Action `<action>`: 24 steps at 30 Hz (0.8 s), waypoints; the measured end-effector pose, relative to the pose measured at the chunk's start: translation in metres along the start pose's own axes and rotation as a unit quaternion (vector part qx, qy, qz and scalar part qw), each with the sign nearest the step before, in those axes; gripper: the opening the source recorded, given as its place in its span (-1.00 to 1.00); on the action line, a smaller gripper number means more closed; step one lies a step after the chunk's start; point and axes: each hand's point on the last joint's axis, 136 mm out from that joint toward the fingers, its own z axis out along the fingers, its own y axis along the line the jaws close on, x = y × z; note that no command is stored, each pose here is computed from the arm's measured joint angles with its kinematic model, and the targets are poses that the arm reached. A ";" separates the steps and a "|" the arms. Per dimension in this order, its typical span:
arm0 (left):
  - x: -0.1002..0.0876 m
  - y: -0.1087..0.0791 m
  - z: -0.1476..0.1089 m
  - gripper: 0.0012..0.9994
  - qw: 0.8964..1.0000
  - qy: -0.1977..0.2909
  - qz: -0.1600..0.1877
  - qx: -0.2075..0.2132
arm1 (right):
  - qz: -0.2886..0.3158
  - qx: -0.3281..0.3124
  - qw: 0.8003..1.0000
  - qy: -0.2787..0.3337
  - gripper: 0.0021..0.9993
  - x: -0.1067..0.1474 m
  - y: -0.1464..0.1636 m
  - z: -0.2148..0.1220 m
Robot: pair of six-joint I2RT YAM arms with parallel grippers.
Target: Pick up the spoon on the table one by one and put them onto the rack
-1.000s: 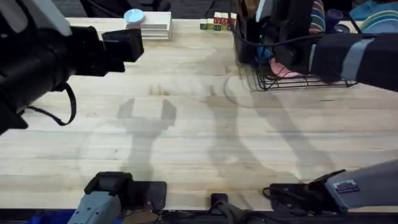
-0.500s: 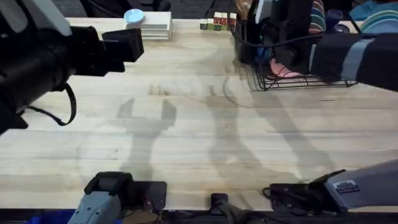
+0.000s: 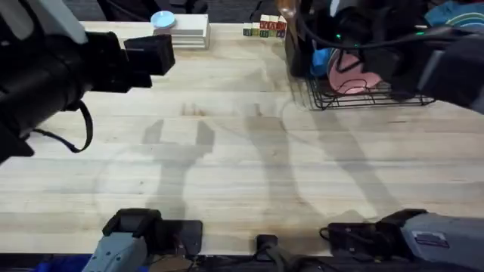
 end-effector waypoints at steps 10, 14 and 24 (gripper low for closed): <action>0.000 0.000 0.000 0.99 1.000 0.000 0.000 0.000 | -0.020 -0.005 0.997 0.071 0.99 0.016 -0.018 -0.078; 0.000 0.000 0.000 0.99 1.000 0.000 0.000 0.000 | -0.019 -0.004 0.998 0.067 0.99 0.012 -0.028 -0.117; 0.000 0.000 0.000 0.99 1.000 0.000 0.000 0.000 | -0.013 -0.003 0.999 0.045 0.99 0.014 -0.047 -0.195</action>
